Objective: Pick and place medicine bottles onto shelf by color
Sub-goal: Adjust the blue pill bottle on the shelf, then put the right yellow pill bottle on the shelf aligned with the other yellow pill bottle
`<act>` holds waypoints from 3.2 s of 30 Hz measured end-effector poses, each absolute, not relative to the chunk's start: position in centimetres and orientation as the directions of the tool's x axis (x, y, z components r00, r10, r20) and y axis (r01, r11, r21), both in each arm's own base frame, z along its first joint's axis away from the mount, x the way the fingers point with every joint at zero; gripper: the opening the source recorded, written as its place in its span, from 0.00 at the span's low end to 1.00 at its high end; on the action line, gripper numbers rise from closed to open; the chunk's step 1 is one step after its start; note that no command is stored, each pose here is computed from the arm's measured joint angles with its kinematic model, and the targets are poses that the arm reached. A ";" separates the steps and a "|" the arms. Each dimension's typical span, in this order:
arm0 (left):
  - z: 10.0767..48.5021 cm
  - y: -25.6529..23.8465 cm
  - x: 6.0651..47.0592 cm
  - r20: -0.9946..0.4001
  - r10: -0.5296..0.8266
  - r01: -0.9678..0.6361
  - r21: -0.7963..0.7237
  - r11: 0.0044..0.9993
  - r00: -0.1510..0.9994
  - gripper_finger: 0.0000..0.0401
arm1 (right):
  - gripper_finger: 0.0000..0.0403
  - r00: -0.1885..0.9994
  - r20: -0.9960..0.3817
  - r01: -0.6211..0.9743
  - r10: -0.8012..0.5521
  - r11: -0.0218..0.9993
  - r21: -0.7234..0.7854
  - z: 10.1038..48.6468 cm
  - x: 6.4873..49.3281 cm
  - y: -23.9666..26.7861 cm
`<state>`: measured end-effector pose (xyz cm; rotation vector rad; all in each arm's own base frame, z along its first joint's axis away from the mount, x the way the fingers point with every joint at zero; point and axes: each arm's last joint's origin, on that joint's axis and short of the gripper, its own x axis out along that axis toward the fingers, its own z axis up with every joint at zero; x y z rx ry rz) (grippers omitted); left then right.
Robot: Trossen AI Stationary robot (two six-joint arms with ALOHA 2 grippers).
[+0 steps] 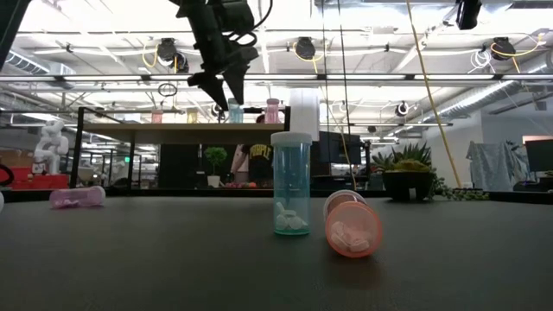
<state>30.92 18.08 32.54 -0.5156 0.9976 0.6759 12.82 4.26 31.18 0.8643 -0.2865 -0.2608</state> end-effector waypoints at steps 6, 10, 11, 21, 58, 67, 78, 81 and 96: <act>32.5 18.2 30.9 -0.887 0.268 -0.716 -0.095 0.692 0.376 0.50 | 0.44 0.930 0.149 0.095 -0.335 0.612 0.786 31.3 12.6 4.2; 32.5 18.1 30.9 -0.887 0.253 -0.705 -0.107 0.701 0.386 0.45 | 0.44 0.928 0.159 0.083 -0.336 0.606 0.791 31.5 12.3 4.0; 32.5 18.0 31.0 -0.887 0.253 -0.702 -0.105 0.704 0.386 0.43 | 0.44 0.928 0.162 0.081 -0.336 0.605 0.792 31.5 12.3 4.0; 32.7 18.6 31.0 -0.868 0.277 -0.687 -0.096 0.721 0.412 0.39 | 0.44 0.927 0.177 0.062 -0.332 0.598 0.799 31.7 11.8 3.8; 33.9 19.7 30.8 -0.817 0.352 -0.648 -0.035 0.761 0.458 0.39 | 0.44 0.939 0.156 0.077 -0.307 0.628 0.775 31.5 10.7 3.3; 40.6 19.0 30.9 -0.672 0.429 -0.608 -0.039 0.793 0.603 0.39 | 0.44 0.944 0.058 0.191 -0.326 0.679 0.708 30.3 11.0 3.1; 47.2 18.3 29.6 -0.470 0.505 -0.563 0.020 0.826 0.724 0.39 | 0.44 0.898 -0.006 0.368 -0.440 0.745 0.556 29.4 12.2 2.0; 47.9 19.5 29.2 -0.400 0.547 -0.571 0.071 0.818 0.735 0.39 | 0.44 0.867 0.017 0.402 -0.497 0.722 0.563 29.7 12.6 1.3; 52.4 25.9 25.7 0.178 0.313 -0.353 0.271 0.896 0.933 0.38 | 0.44 0.616 0.220 0.514 -0.756 0.598 0.615 32.1 13.3 -3.1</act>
